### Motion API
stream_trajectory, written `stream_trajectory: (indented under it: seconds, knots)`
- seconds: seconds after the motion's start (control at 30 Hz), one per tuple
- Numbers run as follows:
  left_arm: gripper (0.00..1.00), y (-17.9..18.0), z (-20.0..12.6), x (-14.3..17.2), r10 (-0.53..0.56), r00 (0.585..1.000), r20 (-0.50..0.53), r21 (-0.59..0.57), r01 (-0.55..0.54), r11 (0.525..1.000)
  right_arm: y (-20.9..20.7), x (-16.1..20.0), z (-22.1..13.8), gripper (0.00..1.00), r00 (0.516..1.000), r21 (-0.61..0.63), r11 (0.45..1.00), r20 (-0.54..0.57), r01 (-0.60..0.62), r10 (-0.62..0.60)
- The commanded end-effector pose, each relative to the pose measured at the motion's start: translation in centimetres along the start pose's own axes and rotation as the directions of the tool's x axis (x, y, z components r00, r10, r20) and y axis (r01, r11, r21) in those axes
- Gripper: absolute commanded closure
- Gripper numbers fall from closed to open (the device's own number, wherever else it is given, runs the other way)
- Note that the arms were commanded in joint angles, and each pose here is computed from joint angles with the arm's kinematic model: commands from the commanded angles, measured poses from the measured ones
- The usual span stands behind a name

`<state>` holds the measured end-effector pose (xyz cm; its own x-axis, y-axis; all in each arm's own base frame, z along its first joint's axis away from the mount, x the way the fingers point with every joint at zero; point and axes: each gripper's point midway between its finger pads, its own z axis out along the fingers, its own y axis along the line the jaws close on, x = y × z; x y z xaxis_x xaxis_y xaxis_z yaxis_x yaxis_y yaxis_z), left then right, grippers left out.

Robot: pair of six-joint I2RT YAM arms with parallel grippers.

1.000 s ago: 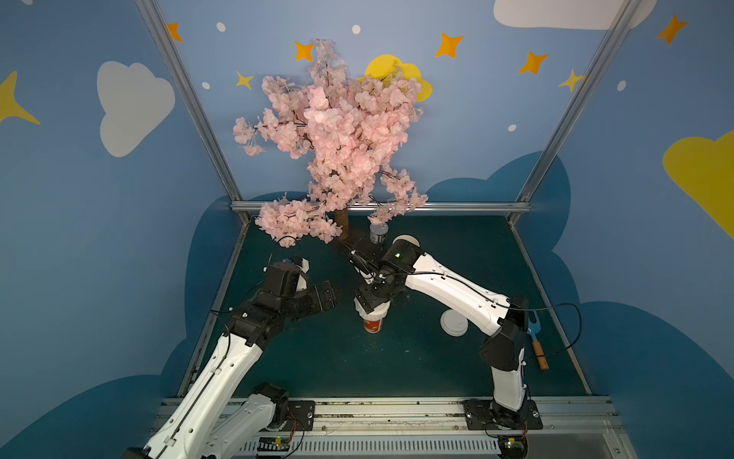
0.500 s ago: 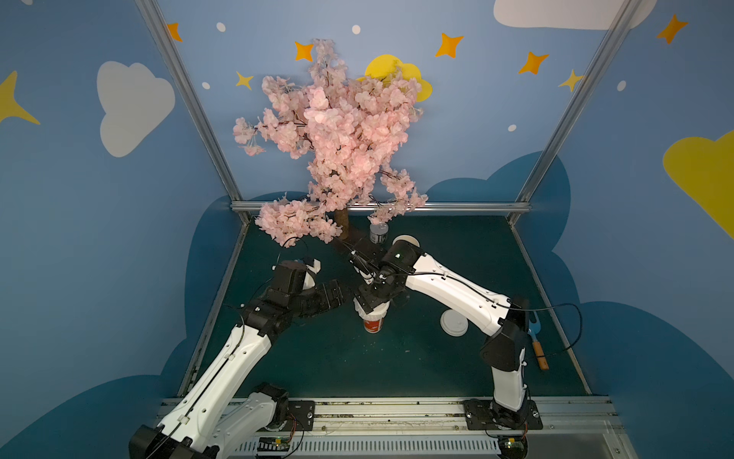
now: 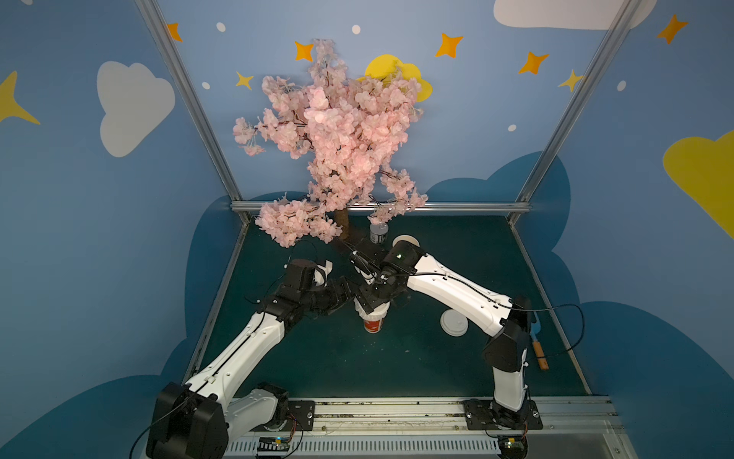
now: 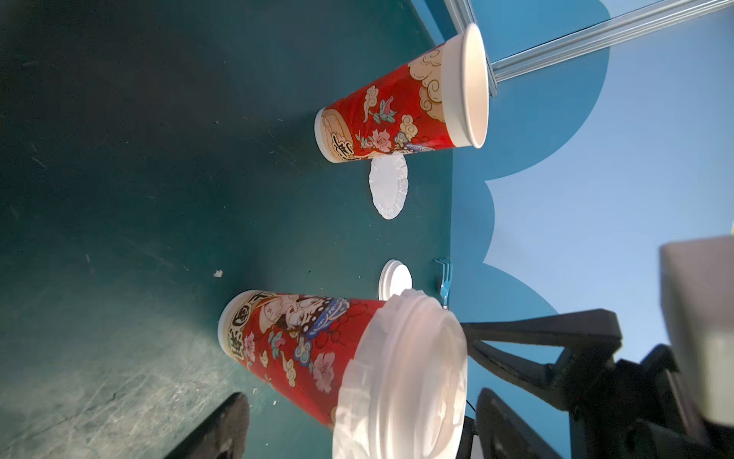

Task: Put the leak-proof paper on the milk tea cups
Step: Secure the cup lid on the cup.

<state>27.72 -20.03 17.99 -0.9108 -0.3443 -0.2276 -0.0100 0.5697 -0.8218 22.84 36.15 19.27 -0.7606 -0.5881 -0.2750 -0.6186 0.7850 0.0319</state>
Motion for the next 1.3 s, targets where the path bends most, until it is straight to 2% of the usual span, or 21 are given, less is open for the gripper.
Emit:
stream_trajectory:
  seconds: [0.0,0.2,0.7,1.1,1.27]
  knots:
    - [0.11,-1.2,0.6,0.0,0.020,0.999,-0.026,0.068,-0.018,0.997,-1.0,1.5,1.6,0.18,0.997,0.045,0.999,-0.075,-0.008,0.011]
    - [0.12,-0.1,1.7,0.7,0.011,0.997,-0.072,0.036,-0.008,0.999,-0.9,1.4,1.5,0.18,0.998,0.041,0.999,-0.070,-0.007,0.010]
    - [0.25,2.8,2.9,2.6,0.026,0.992,-0.127,-0.069,-0.035,0.997,-0.9,1.3,1.2,0.14,0.998,0.027,0.999,-0.054,-0.018,0.020]
    - [0.27,3.8,3.4,3.2,0.018,0.986,-0.167,-0.103,-0.035,0.994,-0.1,0.8,-2.1,0.11,0.999,-0.080,0.997,0.052,-0.009,0.014]
    - [0.28,3.7,3.2,3.1,0.024,0.987,-0.161,-0.105,-0.041,0.994,-0.3,1.1,-3.6,0.11,0.993,-0.159,0.986,0.096,-0.053,0.069]
